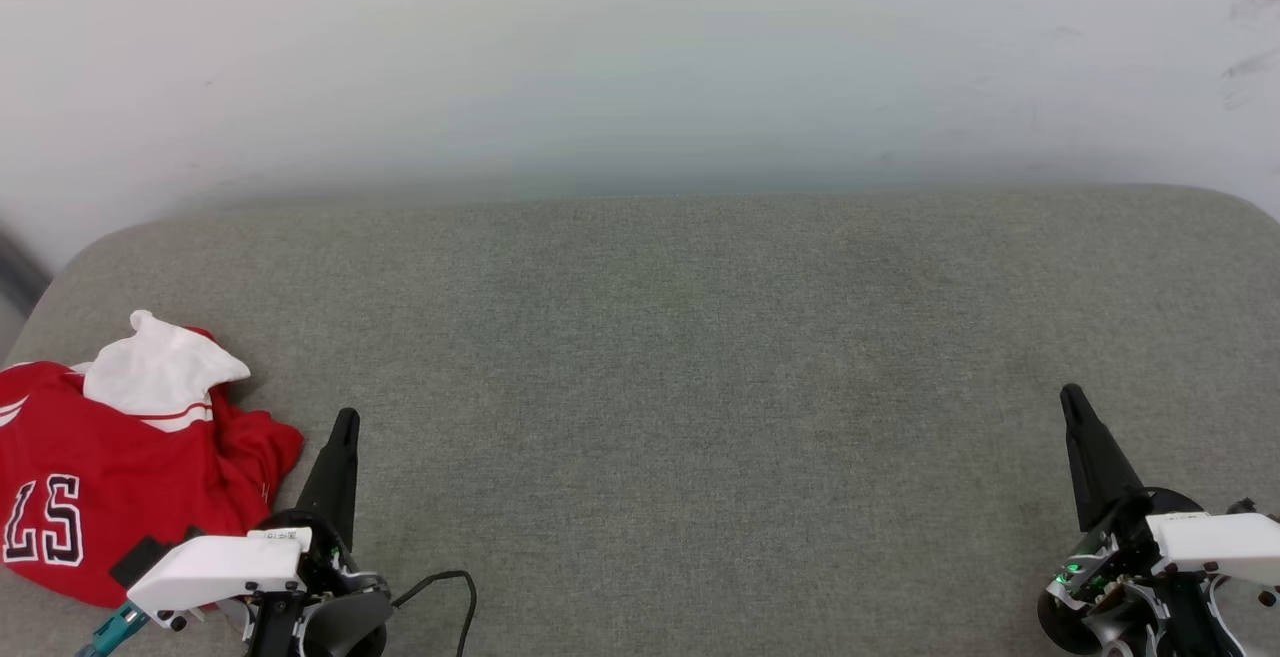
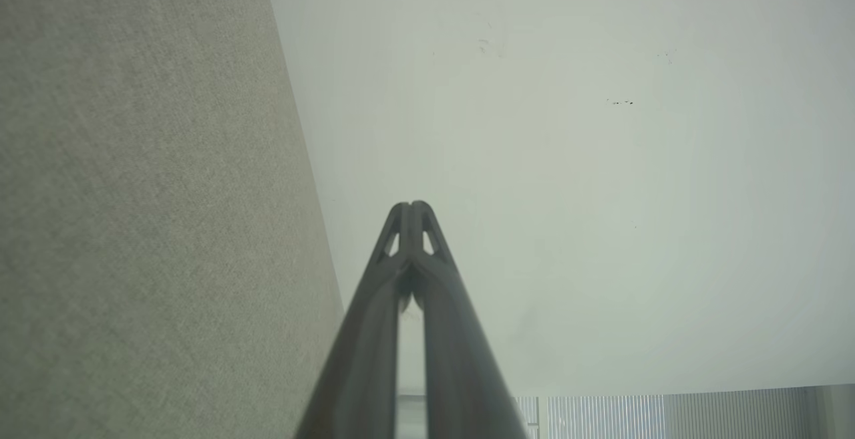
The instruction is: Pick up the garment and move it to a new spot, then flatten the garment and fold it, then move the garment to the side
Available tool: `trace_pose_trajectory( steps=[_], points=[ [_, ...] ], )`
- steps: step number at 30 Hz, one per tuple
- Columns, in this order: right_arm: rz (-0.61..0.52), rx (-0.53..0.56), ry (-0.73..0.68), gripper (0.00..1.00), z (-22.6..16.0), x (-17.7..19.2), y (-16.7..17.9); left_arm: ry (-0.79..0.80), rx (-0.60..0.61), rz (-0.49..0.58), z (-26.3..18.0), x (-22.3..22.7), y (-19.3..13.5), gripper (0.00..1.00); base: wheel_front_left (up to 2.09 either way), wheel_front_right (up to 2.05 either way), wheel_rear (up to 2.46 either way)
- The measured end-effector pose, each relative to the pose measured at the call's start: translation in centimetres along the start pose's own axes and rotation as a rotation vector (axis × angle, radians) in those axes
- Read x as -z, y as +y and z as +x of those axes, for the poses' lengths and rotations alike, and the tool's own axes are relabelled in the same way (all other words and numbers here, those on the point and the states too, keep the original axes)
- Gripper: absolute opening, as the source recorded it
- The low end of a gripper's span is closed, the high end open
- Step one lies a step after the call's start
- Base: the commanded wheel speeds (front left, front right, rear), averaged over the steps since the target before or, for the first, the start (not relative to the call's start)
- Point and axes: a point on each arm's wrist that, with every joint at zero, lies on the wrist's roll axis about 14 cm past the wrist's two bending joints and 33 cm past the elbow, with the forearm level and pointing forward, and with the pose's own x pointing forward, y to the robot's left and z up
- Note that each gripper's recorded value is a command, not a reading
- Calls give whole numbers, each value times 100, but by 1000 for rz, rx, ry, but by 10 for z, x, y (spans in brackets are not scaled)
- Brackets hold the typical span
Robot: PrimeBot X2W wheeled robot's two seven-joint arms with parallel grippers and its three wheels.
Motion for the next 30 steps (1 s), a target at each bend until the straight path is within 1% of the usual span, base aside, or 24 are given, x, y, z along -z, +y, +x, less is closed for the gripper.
trace_pose_trajectory(
  steps=[30],
  points=[
    [0, 0, 0, 0, 0, 0, 0, 0, 0, 0, 0, 0, 0, 0, 0, 0, 0]
  ],
)
